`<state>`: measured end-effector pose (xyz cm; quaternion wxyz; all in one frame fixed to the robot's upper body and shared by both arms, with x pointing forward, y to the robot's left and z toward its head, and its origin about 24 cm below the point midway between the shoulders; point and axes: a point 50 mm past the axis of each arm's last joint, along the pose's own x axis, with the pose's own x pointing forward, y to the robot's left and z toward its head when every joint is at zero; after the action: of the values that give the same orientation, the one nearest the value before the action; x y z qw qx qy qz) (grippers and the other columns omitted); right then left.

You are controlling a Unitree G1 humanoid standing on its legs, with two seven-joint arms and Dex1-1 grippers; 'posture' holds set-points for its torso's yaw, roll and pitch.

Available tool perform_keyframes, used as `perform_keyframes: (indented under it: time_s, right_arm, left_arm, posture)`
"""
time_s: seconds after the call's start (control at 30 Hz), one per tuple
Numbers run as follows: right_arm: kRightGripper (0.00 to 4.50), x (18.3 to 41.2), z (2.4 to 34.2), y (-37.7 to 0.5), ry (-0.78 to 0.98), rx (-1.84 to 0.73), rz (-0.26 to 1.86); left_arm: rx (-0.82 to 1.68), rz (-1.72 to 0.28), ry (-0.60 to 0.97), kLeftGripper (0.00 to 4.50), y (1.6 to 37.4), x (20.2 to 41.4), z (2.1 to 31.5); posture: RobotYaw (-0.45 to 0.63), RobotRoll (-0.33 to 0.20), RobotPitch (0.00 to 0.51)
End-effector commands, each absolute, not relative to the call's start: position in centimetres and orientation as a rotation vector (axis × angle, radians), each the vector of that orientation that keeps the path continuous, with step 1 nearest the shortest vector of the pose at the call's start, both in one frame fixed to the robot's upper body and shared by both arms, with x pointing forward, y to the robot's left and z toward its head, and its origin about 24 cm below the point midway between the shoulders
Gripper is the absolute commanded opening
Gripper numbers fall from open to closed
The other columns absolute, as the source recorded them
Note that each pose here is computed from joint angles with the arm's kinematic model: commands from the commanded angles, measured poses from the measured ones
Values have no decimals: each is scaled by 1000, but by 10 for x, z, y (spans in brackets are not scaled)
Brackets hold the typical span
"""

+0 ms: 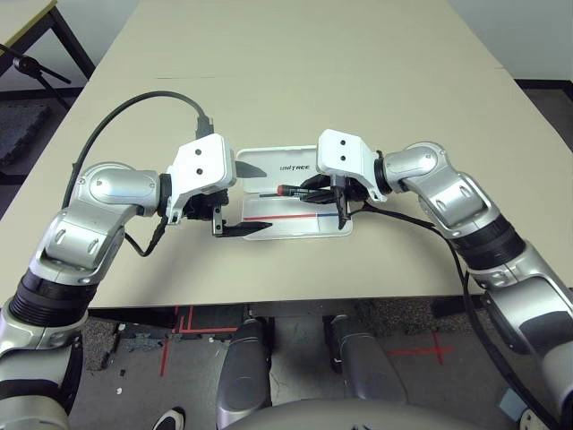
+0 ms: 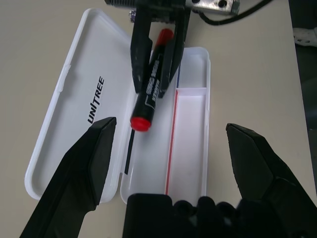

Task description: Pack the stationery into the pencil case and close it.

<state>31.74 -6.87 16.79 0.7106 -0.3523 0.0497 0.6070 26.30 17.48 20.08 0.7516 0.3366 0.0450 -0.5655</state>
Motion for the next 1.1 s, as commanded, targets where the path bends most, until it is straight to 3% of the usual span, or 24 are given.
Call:
perform_keyframes:
  time_s: [0.03, 0.2, 0.57, 0.9, 1.1]
  right_arm:
    - [524, 317, 163, -66, 87, -815, 1368]
    - [524, 316, 160, -64, 73, -819, 1382]
    - [4439, 319, 169, -84, 81, -781, 1363]
    - [4478, 302, 191, -145, 222, -550, 1389]
    - [4478, 302, 195, -155, 222, -529, 1334]
  left_arm:
    - [746, -1239, 114, 4500, 174, 261, 196]
    - [751, -1233, 119, 4500, 175, 261, 196]
    - [721, -1203, 135, 4500, 183, 260, 192]
    - [651, -894, 318, 4500, 213, 268, 185]
    - [430, -630, 376, 4500, 228, 280, 194]
  posture:
    - [-59, 0, 147]
    - [-57, 0, 141]
    - [-59, 0, 142]
    - [-51, 0, 155]
    - [-62, 0, 157]
